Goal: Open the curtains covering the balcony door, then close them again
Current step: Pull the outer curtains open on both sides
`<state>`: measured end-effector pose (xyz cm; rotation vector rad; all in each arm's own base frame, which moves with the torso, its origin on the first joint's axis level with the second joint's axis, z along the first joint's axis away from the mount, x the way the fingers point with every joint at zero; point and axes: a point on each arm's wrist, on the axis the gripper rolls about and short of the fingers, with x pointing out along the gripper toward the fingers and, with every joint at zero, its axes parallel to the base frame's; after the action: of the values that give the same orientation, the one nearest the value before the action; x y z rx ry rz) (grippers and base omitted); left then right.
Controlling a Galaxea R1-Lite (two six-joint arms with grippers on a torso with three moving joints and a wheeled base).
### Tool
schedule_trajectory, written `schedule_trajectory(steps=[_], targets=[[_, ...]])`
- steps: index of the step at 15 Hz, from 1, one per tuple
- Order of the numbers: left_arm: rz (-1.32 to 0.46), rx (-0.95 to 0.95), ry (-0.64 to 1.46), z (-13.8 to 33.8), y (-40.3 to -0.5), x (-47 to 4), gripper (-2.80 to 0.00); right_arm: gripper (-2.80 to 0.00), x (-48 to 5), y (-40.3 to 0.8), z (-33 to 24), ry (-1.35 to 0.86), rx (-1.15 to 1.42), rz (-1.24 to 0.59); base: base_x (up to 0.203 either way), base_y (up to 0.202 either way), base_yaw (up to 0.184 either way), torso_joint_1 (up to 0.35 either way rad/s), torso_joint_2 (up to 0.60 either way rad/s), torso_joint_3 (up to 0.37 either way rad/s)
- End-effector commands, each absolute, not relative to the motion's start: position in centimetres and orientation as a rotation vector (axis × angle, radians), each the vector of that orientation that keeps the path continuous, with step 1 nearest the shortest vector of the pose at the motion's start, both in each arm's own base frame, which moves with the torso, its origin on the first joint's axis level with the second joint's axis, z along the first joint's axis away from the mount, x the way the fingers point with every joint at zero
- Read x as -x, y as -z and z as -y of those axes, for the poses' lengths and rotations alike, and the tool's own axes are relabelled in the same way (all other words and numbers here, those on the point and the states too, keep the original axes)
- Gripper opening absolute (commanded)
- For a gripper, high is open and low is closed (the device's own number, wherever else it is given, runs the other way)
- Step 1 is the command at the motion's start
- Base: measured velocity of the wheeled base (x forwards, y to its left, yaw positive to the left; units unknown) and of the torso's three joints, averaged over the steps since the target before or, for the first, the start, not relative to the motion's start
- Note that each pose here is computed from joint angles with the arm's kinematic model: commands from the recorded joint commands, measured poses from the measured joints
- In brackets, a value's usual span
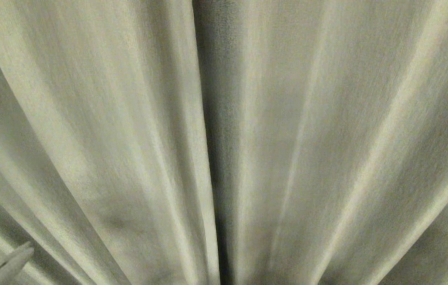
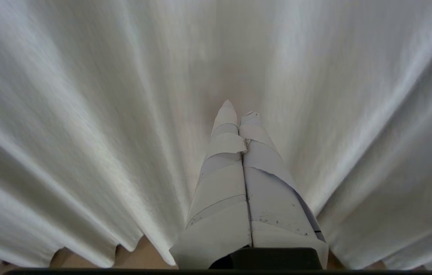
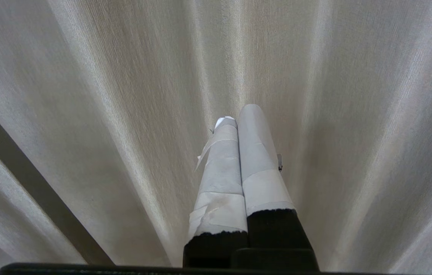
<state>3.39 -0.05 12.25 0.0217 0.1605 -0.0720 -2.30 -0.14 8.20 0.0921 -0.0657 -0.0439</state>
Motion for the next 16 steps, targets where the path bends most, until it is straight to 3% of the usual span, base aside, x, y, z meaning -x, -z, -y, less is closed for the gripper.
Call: schedule_trajectory(steps=[1, 8, 16], targets=[[-0.101, -0.038, 0.062, 0.1, -10.9, -1.5, -2.80, -2.80, 2.3, -8.2, 0.1, 0.043, -0.092, 0.066, 0.000, 0.000, 0.000, 0.000, 0.00, 0.000], [-0.041, -0.034, 0.011, 0.0, -7.7, 1.9, -2.80, -2.80, 2.3, -8.2, 0.1, 0.044, -0.092, 0.066, 0.000, 0.000, 0.000, 0.000, 0.00, 0.000], [0.002, -0.031, 0.003, 0.0, -7.6, 2.3, -2.80, -2.80, 2.3, -8.2, 0.1, 0.043, -0.092, 0.066, 0.000, 0.000, 0.000, 0.000, 0.00, 0.000]])
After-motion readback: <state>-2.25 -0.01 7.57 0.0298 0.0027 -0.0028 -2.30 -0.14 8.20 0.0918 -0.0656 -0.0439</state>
